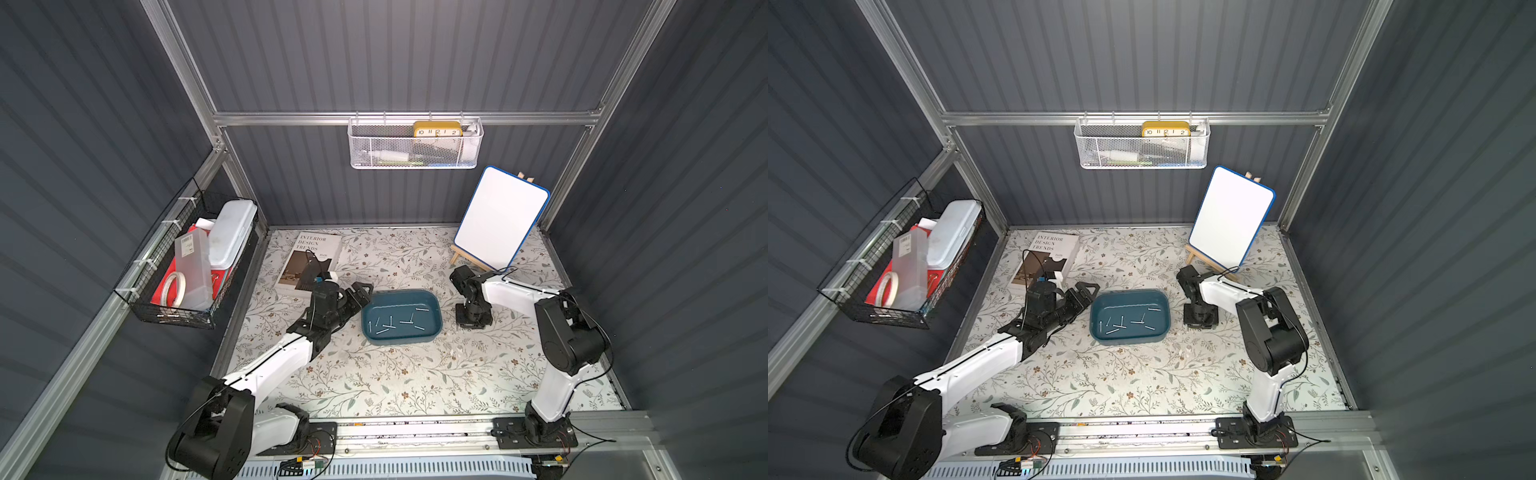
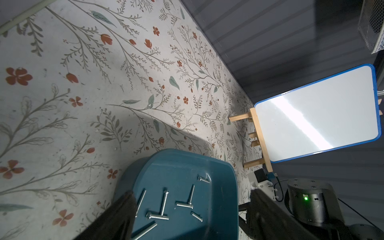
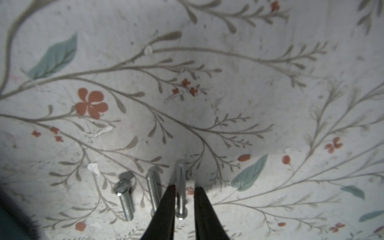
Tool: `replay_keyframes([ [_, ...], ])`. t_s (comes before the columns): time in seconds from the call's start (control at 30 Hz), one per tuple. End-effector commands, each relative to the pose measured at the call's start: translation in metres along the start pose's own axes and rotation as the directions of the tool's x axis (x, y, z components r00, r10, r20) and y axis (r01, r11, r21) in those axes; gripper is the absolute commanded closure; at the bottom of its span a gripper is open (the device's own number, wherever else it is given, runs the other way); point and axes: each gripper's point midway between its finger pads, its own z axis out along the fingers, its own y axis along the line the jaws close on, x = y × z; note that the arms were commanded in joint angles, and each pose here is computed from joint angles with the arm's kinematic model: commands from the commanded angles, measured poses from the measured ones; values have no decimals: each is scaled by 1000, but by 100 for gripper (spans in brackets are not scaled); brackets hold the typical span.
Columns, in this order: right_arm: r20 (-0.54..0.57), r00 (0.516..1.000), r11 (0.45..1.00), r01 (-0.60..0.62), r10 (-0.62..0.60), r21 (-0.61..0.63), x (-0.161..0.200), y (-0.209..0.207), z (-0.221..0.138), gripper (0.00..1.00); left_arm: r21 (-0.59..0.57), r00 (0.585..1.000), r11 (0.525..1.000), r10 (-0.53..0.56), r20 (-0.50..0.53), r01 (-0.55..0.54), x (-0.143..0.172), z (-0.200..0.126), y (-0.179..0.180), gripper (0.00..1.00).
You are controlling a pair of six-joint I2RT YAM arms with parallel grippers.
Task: Take out the screws from the storage box
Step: Place the screw at the center of the board, then pick up the screw from the storage box.
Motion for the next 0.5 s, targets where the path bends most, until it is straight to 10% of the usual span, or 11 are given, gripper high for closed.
replay_keyframes([
  [0.0, -28, 1000, 1000, 6, -6, 7, 6, -2, 2, 76, 3, 1000, 1000, -13, 0, 13, 1, -3, -2, 11],
  [0.47, 157, 987, 987, -17, 42, -157, -13, 10, -73, 72, 23, 1000, 1000, -15, 26, 14, -13, -16, -21, 11],
])
